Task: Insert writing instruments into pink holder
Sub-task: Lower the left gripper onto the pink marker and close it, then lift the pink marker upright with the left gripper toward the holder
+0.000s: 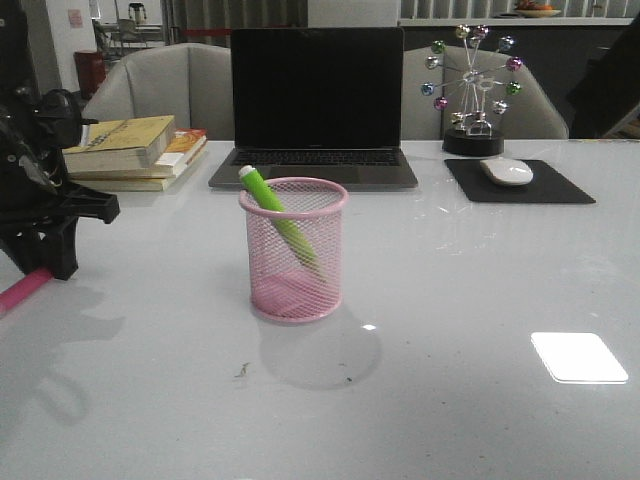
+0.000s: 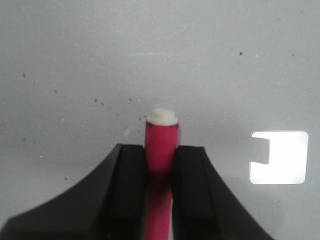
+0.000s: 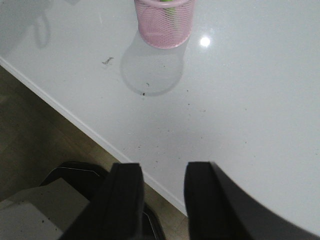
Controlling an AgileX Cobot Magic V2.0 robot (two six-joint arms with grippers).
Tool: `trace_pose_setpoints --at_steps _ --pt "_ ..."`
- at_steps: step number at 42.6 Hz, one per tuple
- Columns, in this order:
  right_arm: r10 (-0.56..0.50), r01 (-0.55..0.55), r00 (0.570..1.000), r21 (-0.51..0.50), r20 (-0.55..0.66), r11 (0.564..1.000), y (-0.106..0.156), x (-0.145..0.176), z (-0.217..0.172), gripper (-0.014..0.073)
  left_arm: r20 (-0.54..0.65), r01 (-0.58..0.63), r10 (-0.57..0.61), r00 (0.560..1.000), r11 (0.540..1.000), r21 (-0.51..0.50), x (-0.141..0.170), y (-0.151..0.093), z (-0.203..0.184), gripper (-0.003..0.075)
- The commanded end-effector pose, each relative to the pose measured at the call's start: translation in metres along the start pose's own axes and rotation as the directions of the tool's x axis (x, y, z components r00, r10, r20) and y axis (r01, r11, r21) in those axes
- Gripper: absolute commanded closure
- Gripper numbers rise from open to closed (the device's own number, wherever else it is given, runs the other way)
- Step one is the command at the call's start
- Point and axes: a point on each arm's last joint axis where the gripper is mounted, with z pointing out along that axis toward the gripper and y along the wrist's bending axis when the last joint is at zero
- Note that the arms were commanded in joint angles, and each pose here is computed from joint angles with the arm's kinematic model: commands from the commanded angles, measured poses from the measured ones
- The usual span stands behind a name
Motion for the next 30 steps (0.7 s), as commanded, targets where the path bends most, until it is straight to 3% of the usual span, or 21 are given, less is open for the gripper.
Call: trace_pose_setpoints --at_steps 1,8,15,19,24,25,30 --pt "-0.001 0.001 0.994 0.002 0.111 1.000 0.000 -0.014 -0.013 0.0256 0.069 -0.006 0.006 0.998 1.000 -0.001 -0.007 0.003 -0.033 0.0623" --pt "-0.001 0.001 0.994 0.002 0.111 1.000 0.000 -0.014 -0.013 0.0256 0.177 0.001 -0.004 0.984 1.000 0.017 -0.008 0.002 -0.075 0.0623" --pt "-0.001 0.001 0.994 0.002 0.111 1.000 0.000 -0.014 -0.013 0.0256 0.386 -0.049 -0.002 0.922 0.991 0.124 0.001 -0.012 -0.142 0.0623" --pt "-0.001 0.001 0.994 0.002 0.110 1.000 0.000 -0.013 -0.013 0.0256 0.547 -0.115 -0.010 0.837 0.974 0.195 0.014 -0.026 -0.180 0.0623" --pt "-0.001 0.001 0.994 0.002 0.110 1.000 0.000 -0.013 -0.013 0.0256 0.735 -0.198 -0.038 0.677 0.953 0.231 0.037 -0.045 -0.223 0.0623" --pt "-0.001 0.001 0.994 0.002 0.110 1.000 0.000 -0.013 -0.013 0.0256 0.749 -0.210 -0.039 0.662 0.949 0.235 0.041 -0.050 -0.225 0.0623" --pt "-0.001 0.001 0.994 0.002 0.110 1.000 0.000 -0.013 -0.013 0.0256 0.860 -0.267 -0.067 0.507 0.936 0.230 0.064 -0.071 -0.249 0.0623"
